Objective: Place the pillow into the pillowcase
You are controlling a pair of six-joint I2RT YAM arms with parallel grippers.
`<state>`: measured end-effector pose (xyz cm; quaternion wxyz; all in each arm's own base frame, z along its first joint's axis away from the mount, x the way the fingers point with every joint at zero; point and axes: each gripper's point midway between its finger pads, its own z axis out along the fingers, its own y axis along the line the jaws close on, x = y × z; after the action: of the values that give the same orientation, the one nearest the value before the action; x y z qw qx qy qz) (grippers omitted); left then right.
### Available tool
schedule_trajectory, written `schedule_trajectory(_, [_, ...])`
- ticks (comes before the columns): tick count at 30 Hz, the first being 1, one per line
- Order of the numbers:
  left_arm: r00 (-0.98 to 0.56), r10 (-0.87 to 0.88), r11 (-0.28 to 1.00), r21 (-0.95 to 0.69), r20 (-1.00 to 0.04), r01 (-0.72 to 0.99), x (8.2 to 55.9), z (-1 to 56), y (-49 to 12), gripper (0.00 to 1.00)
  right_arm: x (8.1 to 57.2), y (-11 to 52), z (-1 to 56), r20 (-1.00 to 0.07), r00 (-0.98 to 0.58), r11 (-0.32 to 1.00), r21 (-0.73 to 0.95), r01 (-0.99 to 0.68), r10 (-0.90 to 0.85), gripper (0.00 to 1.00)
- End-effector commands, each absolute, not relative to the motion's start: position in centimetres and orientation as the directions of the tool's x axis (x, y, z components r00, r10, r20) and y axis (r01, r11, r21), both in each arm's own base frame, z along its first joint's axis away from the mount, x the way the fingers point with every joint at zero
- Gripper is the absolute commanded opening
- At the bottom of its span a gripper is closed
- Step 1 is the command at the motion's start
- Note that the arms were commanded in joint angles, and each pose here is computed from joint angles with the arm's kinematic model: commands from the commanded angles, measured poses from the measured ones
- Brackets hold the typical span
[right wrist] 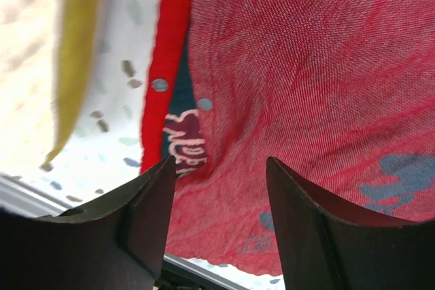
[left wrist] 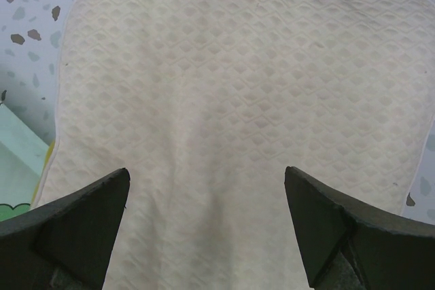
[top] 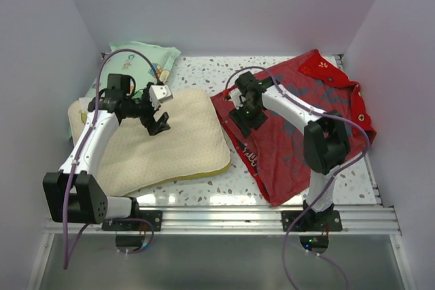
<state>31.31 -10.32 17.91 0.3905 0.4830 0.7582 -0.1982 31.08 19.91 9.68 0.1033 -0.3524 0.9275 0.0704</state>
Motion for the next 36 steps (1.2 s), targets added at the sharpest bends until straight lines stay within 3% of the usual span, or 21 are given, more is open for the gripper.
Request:
schedule_trajectory(1, [-0.192, 0.554, 0.489, 0.13, -0.811, 0.862, 31.7, 20.2, -10.0, 1.0, 31.6, 18.9, 6.9, -0.187, -0.748, 0.763, -0.01, -0.647, -0.637, 0.58])
schedule_trajectory(4, [-0.19, 0.545, 0.521, 0.153, -0.816, 0.84, 31.8, 20.3, -9.7, 1.0, 32.0, 18.3, 5.3, -0.172, -0.746, 0.763, -0.052, -0.645, -0.643, 0.54])
schedule_trajectory(7, [-0.203, 0.549, 0.534, 0.154, -0.811, 0.831, 31.6, 19.6, -9.4, 1.0, 32.0, 17.9, 4.2, -0.143, -0.748, 0.761, -0.064, -0.646, -0.648, 0.43])
schedule_trajectory(10, [-0.226, 0.547, 0.538, 0.132, -0.806, 0.832, 31.4, 18.9, -9.4, 1.0, 32.1, 18.2, 4.4, -0.149, -0.748, 0.76, -0.054, -0.647, -0.647, 0.24])
schedule_trajectory(12, [-0.226, 0.555, 0.523, 0.124, -0.801, 0.843, 31.1, 18.1, -9.5, 1.0, 31.9, 18.5, 4.8, -0.152, -0.744, 0.756, -0.029, -0.654, -0.651, 0.0])
schedule_trajectory(26, [-0.065, 0.737, 0.279, 0.216, -0.672, 0.936, 26.8, 12.0, -11.4, 1.0, 31.9, 20.3, 14.5, -0.393, -0.718, 0.752, 0.095, -0.653, -0.574, 0.0])
schedule_trajectory(31, [0.007, 0.728, 0.302, 0.33, -0.686, 0.894, 30.0, 12.6, -13.9, 1.0, 31.6, 20.0, 15.2, -0.388, -0.726, 0.756, 0.101, -0.646, -0.568, 0.0])
schedule_trajectory(36, [-0.023, 0.754, 0.283, 0.292, -0.657, 0.914, 32.8, 11.1, -14.6, 1.0, 31.6, 19.2, 15.8, -0.392, -0.739, 0.768, 0.115, -0.63, -0.548, 0.0])
